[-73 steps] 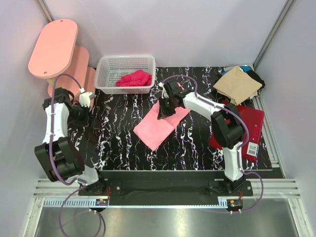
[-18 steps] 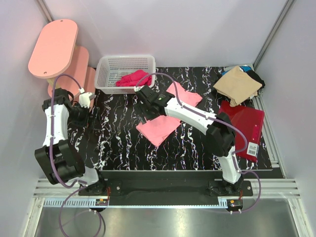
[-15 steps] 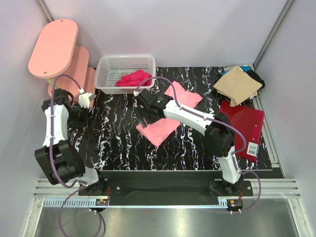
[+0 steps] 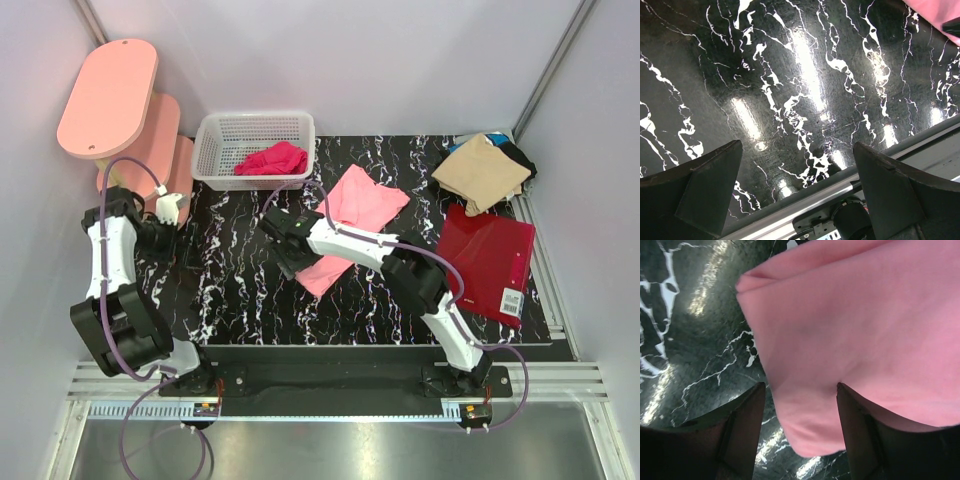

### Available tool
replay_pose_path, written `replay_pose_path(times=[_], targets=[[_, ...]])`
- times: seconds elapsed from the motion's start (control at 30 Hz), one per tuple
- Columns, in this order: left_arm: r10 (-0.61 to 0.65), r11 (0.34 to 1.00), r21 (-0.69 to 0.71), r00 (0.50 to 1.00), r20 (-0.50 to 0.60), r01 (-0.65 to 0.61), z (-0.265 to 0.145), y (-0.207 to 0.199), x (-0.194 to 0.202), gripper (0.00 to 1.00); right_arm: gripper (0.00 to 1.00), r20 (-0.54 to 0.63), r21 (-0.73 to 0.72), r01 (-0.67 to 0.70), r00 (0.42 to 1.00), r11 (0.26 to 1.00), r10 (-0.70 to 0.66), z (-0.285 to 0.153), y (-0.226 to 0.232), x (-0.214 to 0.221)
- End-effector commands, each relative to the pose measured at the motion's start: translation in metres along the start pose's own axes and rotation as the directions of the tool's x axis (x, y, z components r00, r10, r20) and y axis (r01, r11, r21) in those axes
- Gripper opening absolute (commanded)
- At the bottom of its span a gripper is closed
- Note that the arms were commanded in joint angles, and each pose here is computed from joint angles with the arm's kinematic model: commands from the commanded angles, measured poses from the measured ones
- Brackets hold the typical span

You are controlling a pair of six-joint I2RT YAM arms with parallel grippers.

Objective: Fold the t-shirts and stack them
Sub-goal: Grab one side of the 2/3 rectangular tshirt with right arm

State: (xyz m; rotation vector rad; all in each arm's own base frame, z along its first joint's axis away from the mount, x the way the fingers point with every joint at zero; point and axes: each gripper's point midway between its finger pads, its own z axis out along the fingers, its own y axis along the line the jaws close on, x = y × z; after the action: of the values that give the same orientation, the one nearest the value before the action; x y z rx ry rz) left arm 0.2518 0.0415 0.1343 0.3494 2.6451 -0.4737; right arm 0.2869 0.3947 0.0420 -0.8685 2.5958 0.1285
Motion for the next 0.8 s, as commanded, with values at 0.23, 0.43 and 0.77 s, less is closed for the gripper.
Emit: replay_pose_path(times=[0.23, 0.43, 0.77], targets=[[0.034, 0.999, -0.005, 0.998, 0.047, -0.034, -0.006, 0.001, -0.004, 0.99, 0.66, -0.019, -0.001, 0.004, 1.0, 1.0, -0.004, 0.015, 0.005, -0.001], [0.033, 0.999, -0.005, 0.998, 0.061, -0.033, -0.01, -0.001, -0.009, 0.99, 0.74, 0.108, -0.036, -0.018, 0.994, 0.999, 0.022, -0.05, 0.005, -0.034], [0.043, 0.999, -0.002, 0.996, 0.081, -0.043, -0.015, -0.007, -0.009, 0.99, 0.75, 0.11, 0.208, 0.24, 0.957, 0.948, -0.267, -0.048, 0.052, 0.0]])
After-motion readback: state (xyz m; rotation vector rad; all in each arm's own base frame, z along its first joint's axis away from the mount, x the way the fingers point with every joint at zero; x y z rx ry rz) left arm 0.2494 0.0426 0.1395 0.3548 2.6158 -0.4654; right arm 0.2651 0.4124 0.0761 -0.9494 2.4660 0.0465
